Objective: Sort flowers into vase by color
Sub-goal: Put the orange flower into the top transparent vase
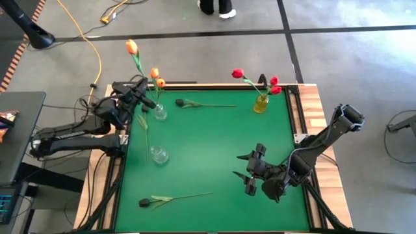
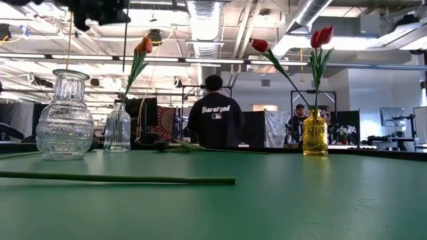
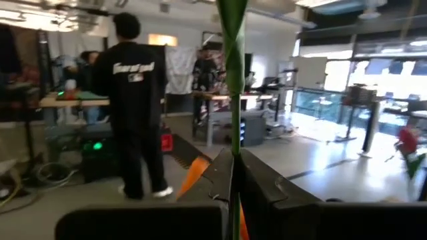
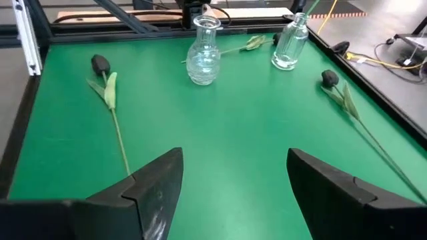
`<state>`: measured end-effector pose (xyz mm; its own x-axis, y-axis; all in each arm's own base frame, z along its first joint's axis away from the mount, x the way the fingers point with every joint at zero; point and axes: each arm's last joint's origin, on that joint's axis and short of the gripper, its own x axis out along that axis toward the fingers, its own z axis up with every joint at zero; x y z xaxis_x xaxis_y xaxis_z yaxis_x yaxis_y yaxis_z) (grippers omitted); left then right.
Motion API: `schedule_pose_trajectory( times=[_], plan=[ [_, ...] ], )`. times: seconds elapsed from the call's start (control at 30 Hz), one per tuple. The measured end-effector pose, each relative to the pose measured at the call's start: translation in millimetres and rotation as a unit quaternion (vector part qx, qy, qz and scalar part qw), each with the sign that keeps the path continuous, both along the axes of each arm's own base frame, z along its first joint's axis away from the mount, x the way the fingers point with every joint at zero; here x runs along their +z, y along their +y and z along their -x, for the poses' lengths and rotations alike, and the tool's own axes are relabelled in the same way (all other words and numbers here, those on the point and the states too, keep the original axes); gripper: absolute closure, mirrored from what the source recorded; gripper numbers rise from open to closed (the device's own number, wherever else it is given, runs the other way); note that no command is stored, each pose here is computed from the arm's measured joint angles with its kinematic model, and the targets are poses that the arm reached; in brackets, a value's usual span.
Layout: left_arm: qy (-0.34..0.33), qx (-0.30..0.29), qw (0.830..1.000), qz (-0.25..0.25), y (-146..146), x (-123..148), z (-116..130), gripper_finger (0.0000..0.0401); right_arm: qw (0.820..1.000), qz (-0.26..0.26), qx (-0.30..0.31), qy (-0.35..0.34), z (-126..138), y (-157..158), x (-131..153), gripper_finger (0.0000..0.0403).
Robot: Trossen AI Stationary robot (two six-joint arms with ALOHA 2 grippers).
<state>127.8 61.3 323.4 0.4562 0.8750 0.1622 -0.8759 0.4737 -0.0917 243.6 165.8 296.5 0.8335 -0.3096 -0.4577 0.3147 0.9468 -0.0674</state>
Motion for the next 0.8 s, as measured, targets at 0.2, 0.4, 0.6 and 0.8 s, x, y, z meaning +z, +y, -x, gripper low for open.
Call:
schedule_pose_trajectory(
  times=[0.2,0.4,0.6,0.8],
  plan=[
    [0.0,0.045,0.999,0.004,12,-20,6,0.0401,1.0,0.006,-0.008,0.004,-3,-5,-1,0.0107],
    [-0.024,0.053,0.998,0.027,22,-37,10,0.0401,1.0,0.023,-0.006,0.018,-3,-8,-2,0.0107],
    [-0.034,0.054,0.997,0.049,26,-54,11,0.0401,0.999,0.028,-0.014,0.023,-5,-13,-3,0.0107],
    [-0.029,0.059,0.996,0.058,28,-63,12,0.0401,0.999,0.031,-0.019,0.028,-6,-15,-3,0.0107]
  ],
)
